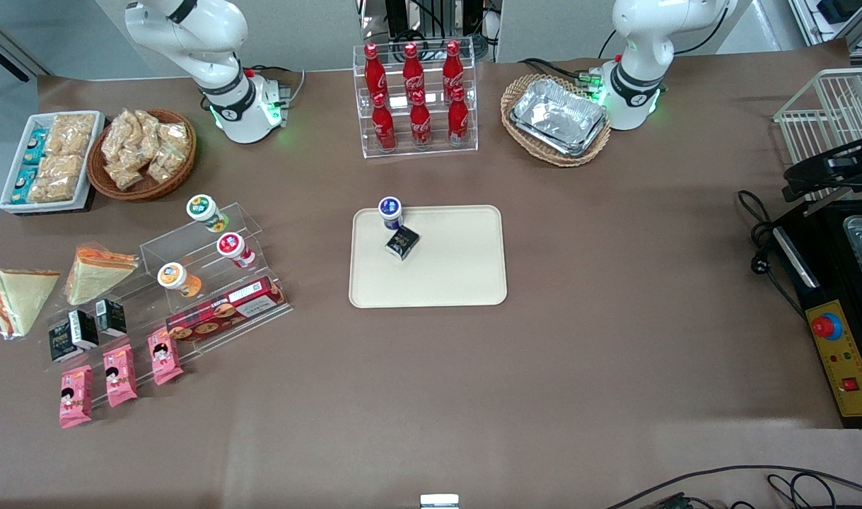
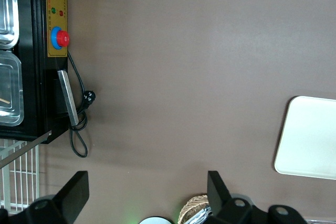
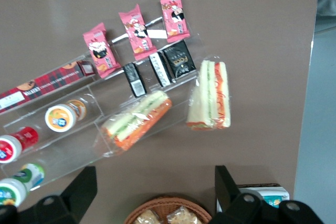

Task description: Place sandwich on tray

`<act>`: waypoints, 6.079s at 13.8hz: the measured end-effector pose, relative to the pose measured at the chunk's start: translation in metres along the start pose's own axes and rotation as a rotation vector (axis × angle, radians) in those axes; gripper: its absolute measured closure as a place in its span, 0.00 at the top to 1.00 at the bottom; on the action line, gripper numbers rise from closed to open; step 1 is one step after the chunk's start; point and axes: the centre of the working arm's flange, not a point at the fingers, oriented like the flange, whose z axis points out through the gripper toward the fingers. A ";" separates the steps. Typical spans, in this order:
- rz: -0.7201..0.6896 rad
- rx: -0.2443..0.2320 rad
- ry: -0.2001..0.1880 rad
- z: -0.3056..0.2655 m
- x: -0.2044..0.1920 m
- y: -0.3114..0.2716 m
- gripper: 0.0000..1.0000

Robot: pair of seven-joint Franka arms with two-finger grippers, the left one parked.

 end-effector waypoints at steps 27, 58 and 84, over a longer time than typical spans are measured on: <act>0.128 0.070 0.099 0.188 -0.019 0.101 1.00; 0.138 0.070 0.025 0.030 0.021 0.035 0.21; 1.052 0.053 -0.021 0.137 0.036 -0.639 0.21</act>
